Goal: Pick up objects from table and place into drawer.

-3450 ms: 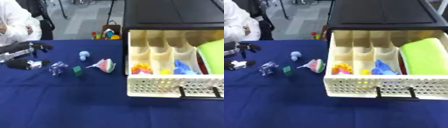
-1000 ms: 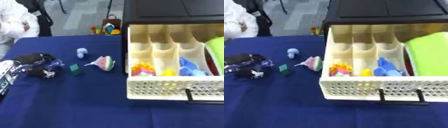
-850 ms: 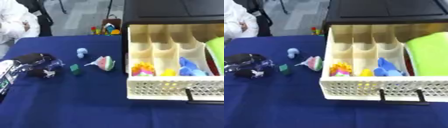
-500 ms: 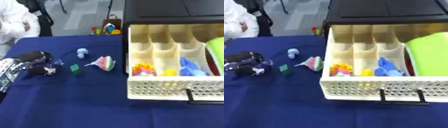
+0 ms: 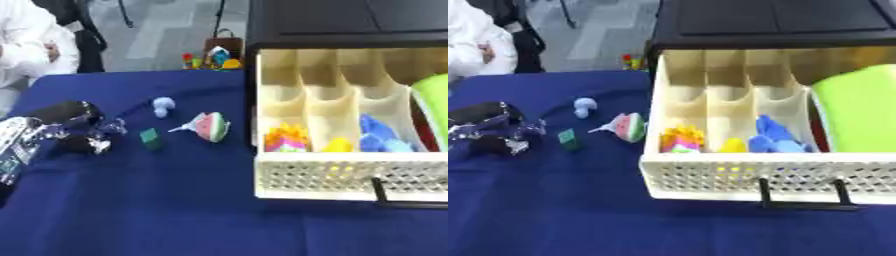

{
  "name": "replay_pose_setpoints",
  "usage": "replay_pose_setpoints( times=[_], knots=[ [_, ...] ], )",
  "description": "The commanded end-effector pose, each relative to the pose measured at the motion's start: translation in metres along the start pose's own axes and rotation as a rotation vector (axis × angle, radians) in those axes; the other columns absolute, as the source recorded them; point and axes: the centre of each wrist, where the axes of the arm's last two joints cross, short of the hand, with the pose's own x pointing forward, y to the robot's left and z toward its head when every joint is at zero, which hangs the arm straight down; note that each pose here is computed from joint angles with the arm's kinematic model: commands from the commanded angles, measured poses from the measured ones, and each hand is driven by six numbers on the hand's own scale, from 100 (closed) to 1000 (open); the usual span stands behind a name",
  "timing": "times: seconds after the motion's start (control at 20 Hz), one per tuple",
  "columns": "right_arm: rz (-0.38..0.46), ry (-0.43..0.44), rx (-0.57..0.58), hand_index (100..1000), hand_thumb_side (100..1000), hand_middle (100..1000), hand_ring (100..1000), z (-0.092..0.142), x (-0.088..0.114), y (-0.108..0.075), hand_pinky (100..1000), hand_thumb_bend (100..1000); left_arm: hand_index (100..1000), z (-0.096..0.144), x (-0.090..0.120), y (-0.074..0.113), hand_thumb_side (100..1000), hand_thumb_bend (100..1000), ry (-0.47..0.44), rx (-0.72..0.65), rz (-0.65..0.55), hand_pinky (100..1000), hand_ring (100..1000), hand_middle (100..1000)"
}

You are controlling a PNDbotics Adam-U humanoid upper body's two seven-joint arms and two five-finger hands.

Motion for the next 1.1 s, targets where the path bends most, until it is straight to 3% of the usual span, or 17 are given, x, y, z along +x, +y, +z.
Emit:
replay_pose_setpoints(
  times=[0.05, 0.55, 1.1],
  knots=[
    [-0.043, -0.08, -0.071, 744, 1000, 520, 696, -0.006, 0.001, -0.001, 647, 100, 551, 0.006, -0.008, 0.01, 396, 100, 0.031, 0.046, -0.036, 485, 633, 508],
    [-0.038, -0.071, -0.075, 743, 1000, 518, 696, -0.005, 0.001, -0.003, 646, 100, 543, 0.007, -0.006, 0.016, 342, 100, 0.01, 0.08, -0.029, 457, 614, 503],
    [-0.018, -0.052, -0.072, 742, 1000, 519, 694, -0.002, 0.001, -0.007, 645, 100, 525, 0.017, 0.0, 0.042, 280, 100, -0.056, 0.146, 0.001, 453, 605, 488]
  ],
)
